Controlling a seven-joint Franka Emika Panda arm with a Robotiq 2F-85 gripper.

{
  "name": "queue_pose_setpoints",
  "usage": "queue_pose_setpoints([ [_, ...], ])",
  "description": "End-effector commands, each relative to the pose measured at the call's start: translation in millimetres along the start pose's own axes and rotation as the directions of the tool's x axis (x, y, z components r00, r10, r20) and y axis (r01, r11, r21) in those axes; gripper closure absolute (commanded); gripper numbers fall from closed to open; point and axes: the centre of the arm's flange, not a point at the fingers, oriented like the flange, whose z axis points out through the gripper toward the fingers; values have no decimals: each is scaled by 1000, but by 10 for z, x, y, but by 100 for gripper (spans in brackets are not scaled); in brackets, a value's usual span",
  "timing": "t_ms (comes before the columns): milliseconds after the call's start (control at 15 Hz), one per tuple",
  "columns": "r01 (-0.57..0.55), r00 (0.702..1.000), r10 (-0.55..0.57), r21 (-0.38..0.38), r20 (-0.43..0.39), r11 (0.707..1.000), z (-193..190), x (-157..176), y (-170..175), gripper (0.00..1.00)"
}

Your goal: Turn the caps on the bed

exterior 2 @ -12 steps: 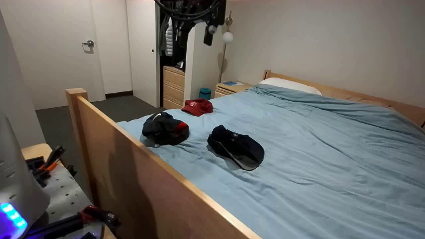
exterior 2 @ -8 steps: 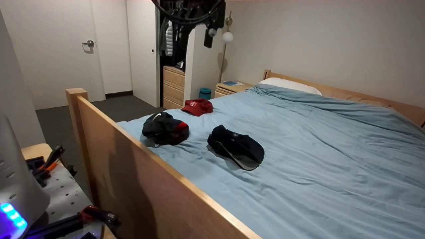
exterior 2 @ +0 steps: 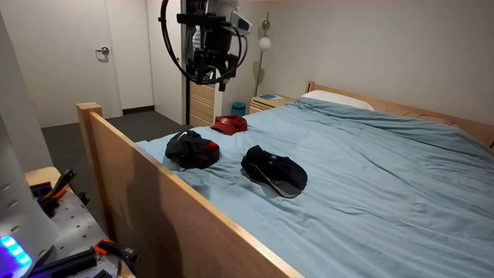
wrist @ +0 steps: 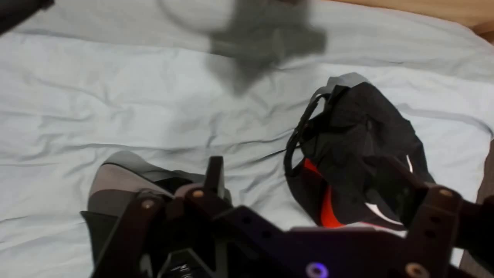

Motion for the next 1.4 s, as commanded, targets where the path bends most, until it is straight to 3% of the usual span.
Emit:
queue_pose_setpoints([
  [0,113,992,-115,29,50,993,539,254,-516,0],
  [333,194,979,-198,78,41,978,1210,242,-1202,0],
  [800,172,983,-176,62,56,983,1276,216,-1267,0],
  [1067,243,970,-244,56,7,968,1583,302,-1844,0],
  [1333,238,966,-237,0,-104,971,1890,373,-2710,0],
])
